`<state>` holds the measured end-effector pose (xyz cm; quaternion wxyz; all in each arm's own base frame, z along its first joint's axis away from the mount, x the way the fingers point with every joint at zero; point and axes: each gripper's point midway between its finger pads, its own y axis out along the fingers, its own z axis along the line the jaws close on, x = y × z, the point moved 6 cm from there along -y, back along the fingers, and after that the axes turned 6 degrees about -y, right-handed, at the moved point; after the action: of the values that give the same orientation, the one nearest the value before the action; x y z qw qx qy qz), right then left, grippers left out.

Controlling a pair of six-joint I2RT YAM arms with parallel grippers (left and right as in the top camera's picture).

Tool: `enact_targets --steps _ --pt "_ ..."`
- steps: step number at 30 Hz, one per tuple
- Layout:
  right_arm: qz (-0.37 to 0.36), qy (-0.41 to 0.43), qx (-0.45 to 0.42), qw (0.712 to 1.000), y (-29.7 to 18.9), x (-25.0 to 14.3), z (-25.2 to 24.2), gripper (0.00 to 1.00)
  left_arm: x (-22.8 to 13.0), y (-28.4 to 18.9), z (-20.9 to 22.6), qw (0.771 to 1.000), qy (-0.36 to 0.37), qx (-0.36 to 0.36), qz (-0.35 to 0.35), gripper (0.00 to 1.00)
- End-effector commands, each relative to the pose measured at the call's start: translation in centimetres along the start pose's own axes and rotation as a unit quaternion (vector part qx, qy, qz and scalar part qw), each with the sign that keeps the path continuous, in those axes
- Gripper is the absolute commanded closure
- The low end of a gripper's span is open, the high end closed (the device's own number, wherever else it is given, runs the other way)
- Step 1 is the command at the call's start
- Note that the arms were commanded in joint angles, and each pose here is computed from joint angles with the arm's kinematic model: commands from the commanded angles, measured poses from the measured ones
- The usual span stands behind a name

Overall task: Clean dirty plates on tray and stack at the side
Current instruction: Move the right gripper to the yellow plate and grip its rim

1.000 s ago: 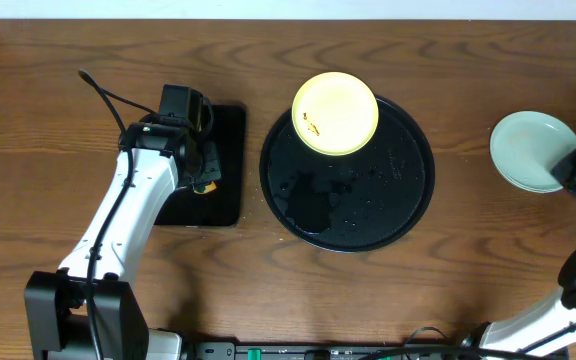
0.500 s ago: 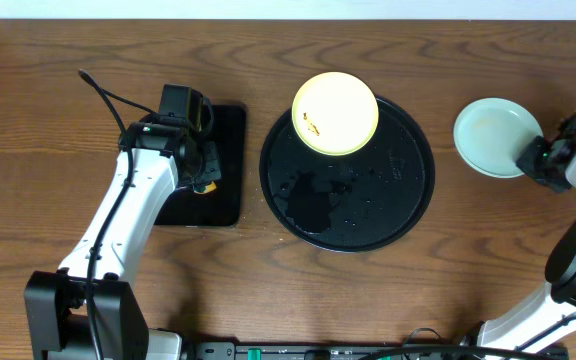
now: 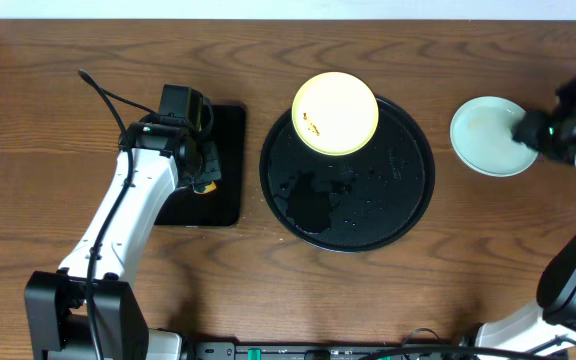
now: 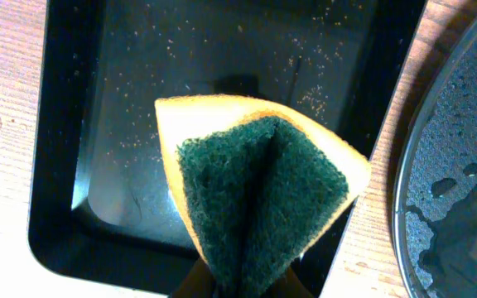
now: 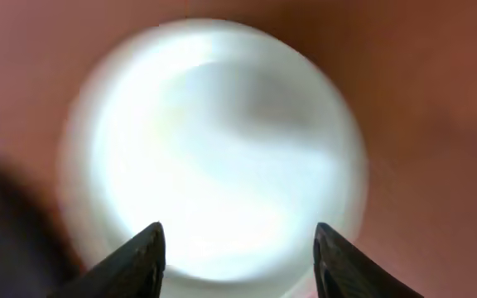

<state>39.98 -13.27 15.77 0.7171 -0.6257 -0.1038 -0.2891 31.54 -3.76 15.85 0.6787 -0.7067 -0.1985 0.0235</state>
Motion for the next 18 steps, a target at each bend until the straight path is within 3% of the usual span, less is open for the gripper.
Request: enact_targets --steps 1,5,9,12,18 --pt "-0.016 -0.139 0.118 0.983 -1.2 1.5 7.5 0.36 -0.1 0.2 0.2 1.000 0.006 0.008 0.002 0.91" --pt "-0.009 -0.223 0.160 0.961 -0.2 1.0 14.1 0.32 -0.1 0.2 0.2 1.000 0.006 0.007 0.002 0.89" --pt "-0.005 -0.281 0.174 0.944 2.2 -0.6 19.5 0.37 -0.1 0.2 0.2 1.000 0.006 0.008 0.003 0.88" --pt "0.004 -0.311 0.150 0.939 4.7 -2.0 22.0 0.44 -0.2 0.2 0.3 1.000 0.006 0.009 0.006 0.88" --pt "0.016 -0.319 0.088 0.943 10.1 -4.3 23.8 0.45 -0.3 0.2 0.3 1.000 0.006 0.010 0.006 0.88"
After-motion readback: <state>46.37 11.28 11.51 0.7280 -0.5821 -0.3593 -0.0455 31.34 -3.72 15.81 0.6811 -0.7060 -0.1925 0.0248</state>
